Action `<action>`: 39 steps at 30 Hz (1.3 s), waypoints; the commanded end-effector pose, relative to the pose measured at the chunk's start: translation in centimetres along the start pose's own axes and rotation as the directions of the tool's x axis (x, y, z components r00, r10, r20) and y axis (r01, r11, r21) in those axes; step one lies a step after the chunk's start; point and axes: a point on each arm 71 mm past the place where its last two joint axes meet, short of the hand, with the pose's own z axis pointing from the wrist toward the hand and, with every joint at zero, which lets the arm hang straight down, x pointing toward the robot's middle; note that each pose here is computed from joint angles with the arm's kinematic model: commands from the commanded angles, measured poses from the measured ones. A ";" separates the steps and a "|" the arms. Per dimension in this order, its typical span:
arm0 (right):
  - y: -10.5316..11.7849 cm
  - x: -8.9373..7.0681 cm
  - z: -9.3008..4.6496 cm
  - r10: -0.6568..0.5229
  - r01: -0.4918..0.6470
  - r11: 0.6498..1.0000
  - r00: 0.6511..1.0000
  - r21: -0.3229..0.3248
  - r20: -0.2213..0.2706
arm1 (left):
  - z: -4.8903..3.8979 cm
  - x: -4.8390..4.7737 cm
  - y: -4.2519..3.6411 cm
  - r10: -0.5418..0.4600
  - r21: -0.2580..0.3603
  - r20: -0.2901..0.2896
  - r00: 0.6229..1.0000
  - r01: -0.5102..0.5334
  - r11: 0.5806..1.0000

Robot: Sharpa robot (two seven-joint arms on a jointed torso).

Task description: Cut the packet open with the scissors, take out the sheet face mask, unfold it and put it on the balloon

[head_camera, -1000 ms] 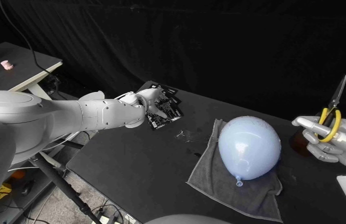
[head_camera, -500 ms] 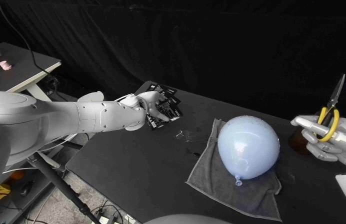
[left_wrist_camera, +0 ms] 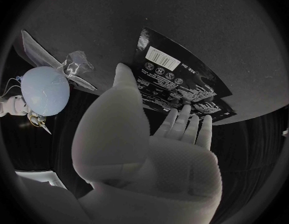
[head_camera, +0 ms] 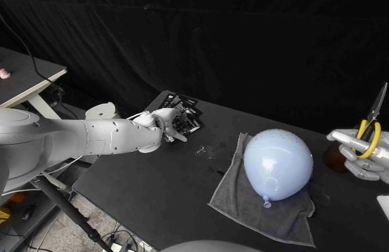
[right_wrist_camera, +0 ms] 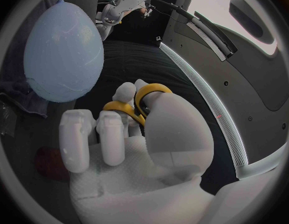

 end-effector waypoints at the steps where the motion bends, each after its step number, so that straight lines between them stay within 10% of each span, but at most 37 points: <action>1: 0.1 0.1 0.0 -0.011 0.011 1.000 1.000 -0.014 -0.009 | -0.24 0.87 0.05 0.022 -0.014 -0.023 1.000 -0.022 1.000; 39: 0.1 0.0 -0.1 -0.026 0.026 1.000 1.000 -0.014 -0.007 | -0.49 2.31 -0.29 0.004 0.009 -0.083 0.997 -0.003 1.000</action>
